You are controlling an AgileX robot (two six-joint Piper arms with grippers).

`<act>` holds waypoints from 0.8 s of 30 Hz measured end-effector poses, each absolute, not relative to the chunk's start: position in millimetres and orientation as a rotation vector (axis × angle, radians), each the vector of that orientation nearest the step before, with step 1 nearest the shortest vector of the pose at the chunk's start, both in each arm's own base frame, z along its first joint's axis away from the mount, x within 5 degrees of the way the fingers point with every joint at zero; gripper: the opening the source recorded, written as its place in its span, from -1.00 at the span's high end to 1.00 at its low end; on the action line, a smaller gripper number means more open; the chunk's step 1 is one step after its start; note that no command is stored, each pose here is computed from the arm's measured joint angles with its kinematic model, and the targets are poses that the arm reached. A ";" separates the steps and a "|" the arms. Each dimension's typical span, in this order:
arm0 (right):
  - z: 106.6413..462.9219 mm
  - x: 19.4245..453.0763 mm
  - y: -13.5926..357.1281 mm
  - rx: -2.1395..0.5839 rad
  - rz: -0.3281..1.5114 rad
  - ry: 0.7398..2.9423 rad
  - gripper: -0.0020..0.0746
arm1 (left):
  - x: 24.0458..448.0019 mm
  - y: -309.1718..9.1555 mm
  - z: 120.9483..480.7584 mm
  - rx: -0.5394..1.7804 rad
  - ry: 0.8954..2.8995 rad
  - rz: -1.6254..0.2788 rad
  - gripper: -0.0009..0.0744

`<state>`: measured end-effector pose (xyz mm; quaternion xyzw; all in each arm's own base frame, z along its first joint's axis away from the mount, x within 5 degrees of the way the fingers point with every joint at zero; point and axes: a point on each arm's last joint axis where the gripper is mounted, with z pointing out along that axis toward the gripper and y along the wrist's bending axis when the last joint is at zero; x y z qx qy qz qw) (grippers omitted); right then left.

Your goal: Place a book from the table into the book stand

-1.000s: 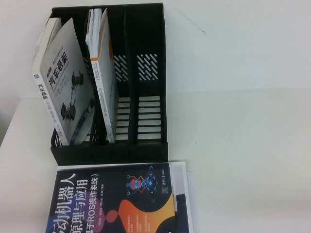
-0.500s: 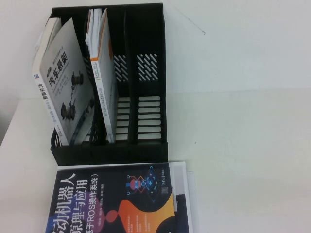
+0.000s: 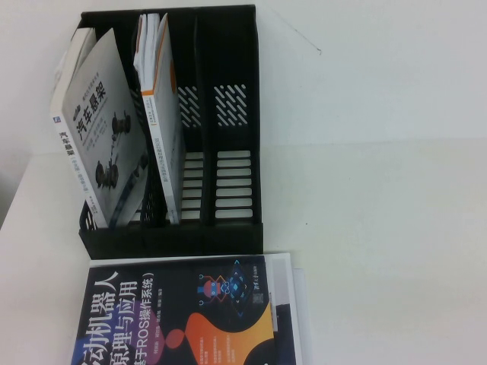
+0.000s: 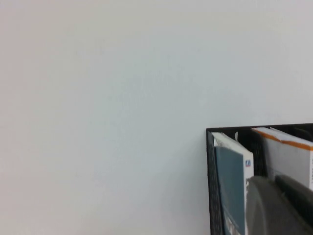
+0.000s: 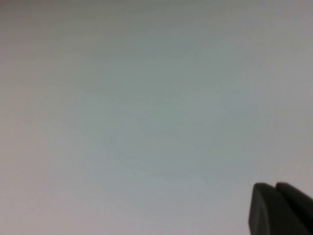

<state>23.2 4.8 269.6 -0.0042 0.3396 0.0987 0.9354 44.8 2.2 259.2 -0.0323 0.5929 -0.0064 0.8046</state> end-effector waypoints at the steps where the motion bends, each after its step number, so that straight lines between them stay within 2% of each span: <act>1: 270.0 27.0 4.6 -0.005 0.191 0.761 0.95 | 42.6 2.0 266.0 -0.064 1.273 -0.008 0.99; 5: 286.4 33.9 3.8 -0.010 0.129 1.078 0.95 | 35.5 1.4 288.8 -0.053 1.321 0.003 0.99; 8: 306.6 30.5 1.1 0.002 0.091 1.273 0.95 | 37.8 1.9 306.1 -0.032 1.442 0.040 0.99; 13: 328.4 46.3 -1.2 0.033 0.056 1.620 0.95 | 60.0 6.0 330.2 -0.033 1.705 0.092 0.99; 16: 332.4 66.0 -0.1 0.050 0.058 1.816 0.95 | 75.8 8.0 345.0 -0.034 1.760 0.112 0.99; 20: 331.7 97.9 6.0 0.087 0.133 2.020 0.95 | 98.8 10.5 341.2 -0.019 1.829 0.146 0.99; 24: 329.7 123.7 11.8 0.127 0.217 2.071 0.95 | 119.0 10.9 326.8 -0.143 1.950 0.054 0.99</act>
